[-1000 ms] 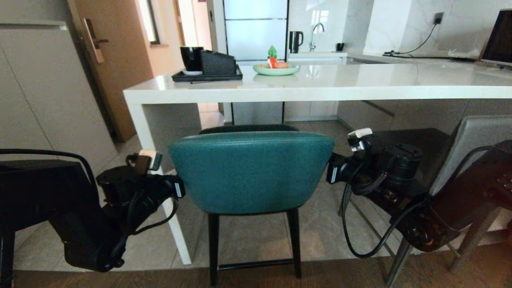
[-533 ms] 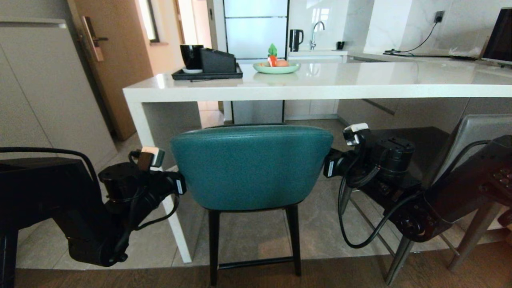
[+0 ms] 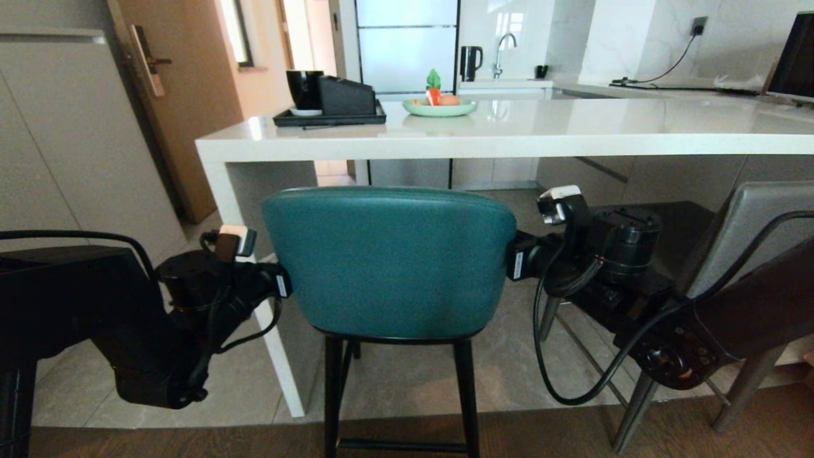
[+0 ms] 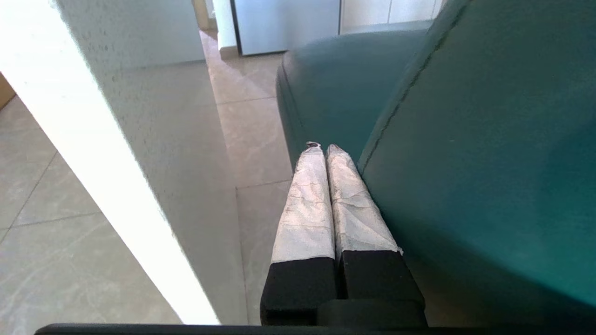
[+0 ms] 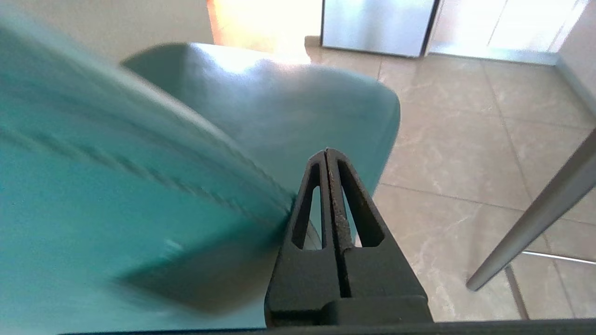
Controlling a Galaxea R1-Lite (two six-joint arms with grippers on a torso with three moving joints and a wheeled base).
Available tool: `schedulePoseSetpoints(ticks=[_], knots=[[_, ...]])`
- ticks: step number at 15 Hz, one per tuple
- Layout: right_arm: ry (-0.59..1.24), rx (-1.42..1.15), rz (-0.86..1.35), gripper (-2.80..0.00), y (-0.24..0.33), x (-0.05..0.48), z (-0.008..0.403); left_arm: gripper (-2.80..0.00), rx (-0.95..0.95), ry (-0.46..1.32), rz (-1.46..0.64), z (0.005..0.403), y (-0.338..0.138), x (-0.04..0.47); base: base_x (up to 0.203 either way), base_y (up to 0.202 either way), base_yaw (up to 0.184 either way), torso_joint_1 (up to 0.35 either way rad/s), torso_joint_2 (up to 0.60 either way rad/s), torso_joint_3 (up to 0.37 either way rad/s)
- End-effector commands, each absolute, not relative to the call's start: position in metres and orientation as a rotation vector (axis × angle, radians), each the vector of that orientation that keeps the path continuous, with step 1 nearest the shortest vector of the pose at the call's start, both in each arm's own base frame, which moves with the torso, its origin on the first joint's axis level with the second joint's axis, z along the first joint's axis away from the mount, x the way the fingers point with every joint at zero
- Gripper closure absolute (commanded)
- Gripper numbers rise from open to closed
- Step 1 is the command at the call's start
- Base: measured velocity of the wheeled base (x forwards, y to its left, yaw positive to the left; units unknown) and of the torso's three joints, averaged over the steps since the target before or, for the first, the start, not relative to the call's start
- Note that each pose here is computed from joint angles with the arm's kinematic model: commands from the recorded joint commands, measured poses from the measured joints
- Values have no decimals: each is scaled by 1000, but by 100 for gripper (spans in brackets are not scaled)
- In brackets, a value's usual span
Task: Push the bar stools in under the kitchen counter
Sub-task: Pull the blue chair out from under the dining table
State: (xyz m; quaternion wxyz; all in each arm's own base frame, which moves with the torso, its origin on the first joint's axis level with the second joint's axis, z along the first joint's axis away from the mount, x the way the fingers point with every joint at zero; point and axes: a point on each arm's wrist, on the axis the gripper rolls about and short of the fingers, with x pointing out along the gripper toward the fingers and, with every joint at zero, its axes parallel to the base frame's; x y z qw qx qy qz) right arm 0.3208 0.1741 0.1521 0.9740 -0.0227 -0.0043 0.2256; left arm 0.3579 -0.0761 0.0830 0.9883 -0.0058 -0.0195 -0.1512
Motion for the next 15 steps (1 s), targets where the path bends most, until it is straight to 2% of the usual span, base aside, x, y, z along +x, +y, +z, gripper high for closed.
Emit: schedulePoseSetpoints(ticks=[1, 10, 15], knots=[[-50, -32, 458, 0, 177, 311, 166, 0, -13, -52, -305, 85, -76, 357, 0, 0, 0, 0, 0, 0], [35, 21, 396, 0, 161, 327, 141, 0, -7, 101, -344, 84, -74, 283, 0, 0, 0, 0, 0, 0], [73, 16, 391, 0, 159, 328, 128, 0, -5, 78, -355, 97, -72, 265, 0, 0, 0, 0, 0, 0]])
